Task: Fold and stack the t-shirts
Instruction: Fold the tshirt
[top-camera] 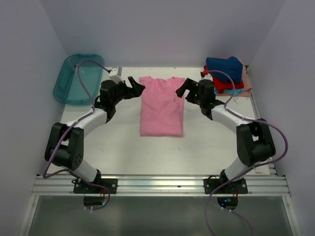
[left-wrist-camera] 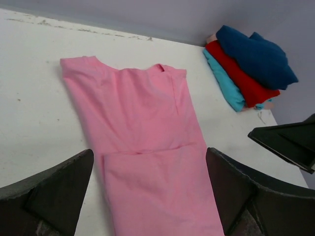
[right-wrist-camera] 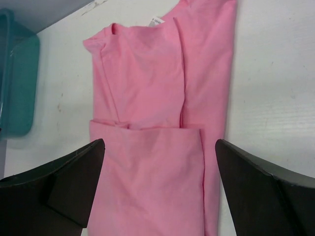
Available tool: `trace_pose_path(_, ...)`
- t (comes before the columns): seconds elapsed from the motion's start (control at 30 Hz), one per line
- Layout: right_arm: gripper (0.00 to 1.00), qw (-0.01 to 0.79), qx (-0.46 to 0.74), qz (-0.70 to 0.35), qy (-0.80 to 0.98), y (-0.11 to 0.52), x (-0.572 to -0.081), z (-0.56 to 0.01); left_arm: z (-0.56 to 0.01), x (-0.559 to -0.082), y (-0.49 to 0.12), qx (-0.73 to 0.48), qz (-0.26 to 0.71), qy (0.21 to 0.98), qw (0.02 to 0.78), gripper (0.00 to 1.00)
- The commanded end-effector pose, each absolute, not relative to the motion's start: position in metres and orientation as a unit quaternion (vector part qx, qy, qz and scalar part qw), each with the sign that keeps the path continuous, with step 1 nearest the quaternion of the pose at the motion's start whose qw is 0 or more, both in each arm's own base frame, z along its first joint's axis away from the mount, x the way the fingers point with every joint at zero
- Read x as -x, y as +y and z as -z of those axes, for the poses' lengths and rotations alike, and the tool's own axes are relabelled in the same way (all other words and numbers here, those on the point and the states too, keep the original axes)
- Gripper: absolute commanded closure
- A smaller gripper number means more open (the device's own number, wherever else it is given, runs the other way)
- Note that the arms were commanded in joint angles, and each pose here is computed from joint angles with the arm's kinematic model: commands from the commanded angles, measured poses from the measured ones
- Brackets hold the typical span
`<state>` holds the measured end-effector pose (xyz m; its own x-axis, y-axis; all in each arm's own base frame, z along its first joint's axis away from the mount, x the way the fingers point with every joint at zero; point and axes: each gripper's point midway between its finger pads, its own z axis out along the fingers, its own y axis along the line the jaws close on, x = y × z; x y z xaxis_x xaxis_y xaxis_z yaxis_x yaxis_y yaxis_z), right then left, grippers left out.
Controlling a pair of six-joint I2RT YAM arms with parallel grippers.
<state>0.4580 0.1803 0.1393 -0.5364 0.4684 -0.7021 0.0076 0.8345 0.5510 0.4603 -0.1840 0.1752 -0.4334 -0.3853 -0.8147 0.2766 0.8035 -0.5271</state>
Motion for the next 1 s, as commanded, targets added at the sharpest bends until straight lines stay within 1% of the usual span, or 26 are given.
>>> trace_pose_path(0.0,0.01,0.517,-0.094,-0.275,0.805,0.183,-0.433,-0.186,-0.219,-0.422,-0.197,-0.019,0.357,0.743,0.566,0.00)
trace_pose_path(0.1,0.01,0.509,-0.069,-0.271,0.814,0.183,-0.408,-0.184,-0.190,-0.393,-0.193,-0.023,0.360,0.763,0.537,0.00)
trace_pose_path(0.2,0.01,0.478,-0.052,-0.271,0.834,0.186,-0.385,-0.170,-0.162,-0.375,-0.188,-0.012,0.346,0.799,0.492,0.00)
trace_pose_path(0.23,0.01,0.474,-0.050,-0.271,0.836,0.186,-0.378,-0.170,-0.144,-0.365,-0.186,-0.008,0.336,0.819,0.465,0.00)
trace_pose_path(0.27,0.01,0.463,-0.052,-0.266,0.844,0.184,-0.371,-0.163,-0.135,-0.361,-0.182,-0.003,0.321,0.829,0.458,0.00)
trace_pose_path(0.4,0.01,0.419,-0.061,-0.245,0.872,0.172,-0.343,-0.117,-0.085,-0.319,-0.185,-0.002,0.293,0.875,0.385,0.00)
trace_pose_path(0.5,0.01,0.383,-0.060,-0.257,0.885,0.175,-0.324,-0.084,-0.067,-0.299,-0.188,-0.008,0.296,0.883,0.363,0.00)
trace_pose_path(0.53,0.01,0.367,-0.063,-0.279,0.885,0.181,-0.315,-0.078,-0.066,-0.297,-0.190,-0.011,0.304,0.880,0.364,0.00)
trace_pose_path(0.57,0.01,0.379,-0.065,-0.291,0.876,0.183,-0.317,-0.080,-0.065,-0.293,-0.193,-0.015,0.312,0.879,0.359,0.00)
trace_pose_path(0.7,0.02,0.342,-0.084,-0.313,0.882,0.186,-0.297,-0.056,-0.061,-0.280,-0.201,-0.029,0.342,0.874,0.345,0.00)
trace_pose_path(0.73,0.03,0.334,-0.089,-0.317,0.883,0.188,-0.295,-0.053,-0.059,-0.279,-0.203,-0.031,0.348,0.873,0.342,0.00)
trace_pose_path(0.77,0.09,0.327,-0.089,-0.327,0.882,0.191,-0.293,-0.052,-0.058,-0.277,-0.205,-0.033,0.354,0.873,0.335,0.00)
trace_pose_path(0.8,0.11,0.313,-0.094,-0.329,0.886,0.192,-0.288,-0.042,-0.052,-0.273,-0.206,-0.030,0.360,0.875,0.323,0.00)
trace_pose_path(0.87,0.17,0.307,-0.105,-0.345,0.881,0.197,-0.290,-0.040,-0.049,-0.273,-0.209,-0.030,0.365,0.874,0.319,0.00)
trace_pose_path(0.93,0.24,0.281,-0.118,-0.359,0.882,0.202,-0.285,-0.029,-0.042,-0.274,-0.212,-0.028,0.371,0.876,0.308,0.00)
trace_pose_path(0.97,0.28,0.282,-0.120,-0.370,0.877,0.206,-0.288,-0.030,-0.037,-0.273,-0.213,-0.025,0.372,0.878,0.299,0.00)
